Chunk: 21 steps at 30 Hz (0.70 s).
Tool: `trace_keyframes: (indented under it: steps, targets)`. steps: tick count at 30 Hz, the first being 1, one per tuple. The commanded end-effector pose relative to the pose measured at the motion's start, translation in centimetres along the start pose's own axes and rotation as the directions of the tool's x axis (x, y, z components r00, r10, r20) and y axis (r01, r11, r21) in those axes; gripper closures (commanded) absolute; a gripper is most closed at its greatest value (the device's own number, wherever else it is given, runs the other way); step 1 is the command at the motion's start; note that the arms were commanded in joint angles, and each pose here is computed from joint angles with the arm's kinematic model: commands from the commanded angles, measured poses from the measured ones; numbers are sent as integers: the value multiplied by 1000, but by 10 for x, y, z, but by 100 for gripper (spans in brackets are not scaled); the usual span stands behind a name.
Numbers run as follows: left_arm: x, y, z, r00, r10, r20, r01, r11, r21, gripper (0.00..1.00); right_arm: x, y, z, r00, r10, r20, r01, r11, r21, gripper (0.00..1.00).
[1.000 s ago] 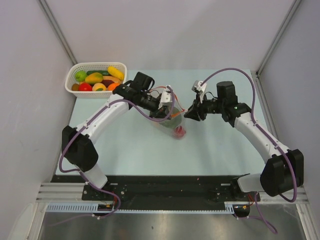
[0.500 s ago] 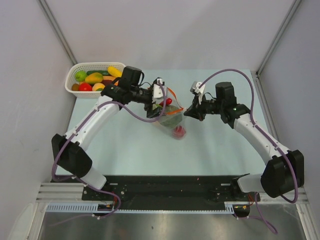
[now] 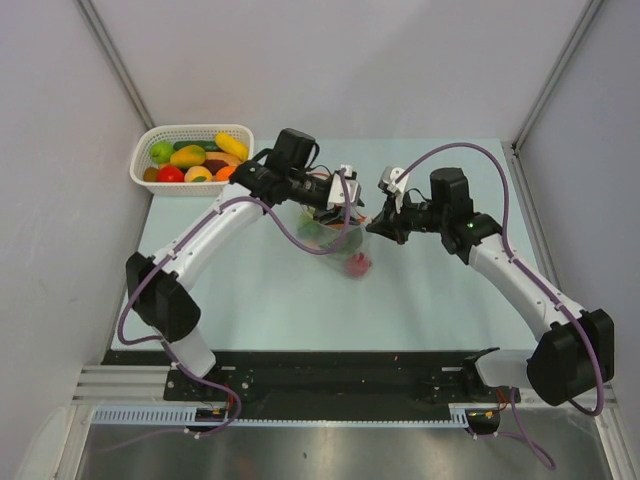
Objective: Place the food in the zip-top bag and seal the zipper
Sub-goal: Place the fake vegetable in the zipper food storage bag, then zip the zipper food storage bag at the center of the board.
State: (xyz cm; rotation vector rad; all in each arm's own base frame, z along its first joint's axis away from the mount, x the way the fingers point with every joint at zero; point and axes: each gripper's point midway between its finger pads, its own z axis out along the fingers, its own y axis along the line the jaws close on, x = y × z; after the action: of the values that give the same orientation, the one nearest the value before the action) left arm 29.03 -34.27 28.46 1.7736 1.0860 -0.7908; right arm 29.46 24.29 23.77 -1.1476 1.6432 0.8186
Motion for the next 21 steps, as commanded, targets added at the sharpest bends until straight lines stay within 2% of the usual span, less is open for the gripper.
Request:
trace_keyframes:
  steps: [1,4,10,16,21]
  targets:
    - [-28,-1,12,995,12,99,-18,998,64,56,-25,-1,-5,993,-96,67,94,995,29,100]
    - [-20,-5,22,997,-4,83,-4,996,91,58,-25,-1,-6,992,-105,66,103,994,31,100]
    - [-15,-6,32,997,-25,77,17,995,102,70,-25,1,-8,991,-121,63,120,992,25,100]
    - [-4,2,33,999,-29,36,26,997,79,100,-25,4,-10,990,-133,57,131,991,26,100]
    - [25,11,18,998,-37,-48,40,998,42,100,-23,-1,-17,991,-121,53,119,992,40,100]
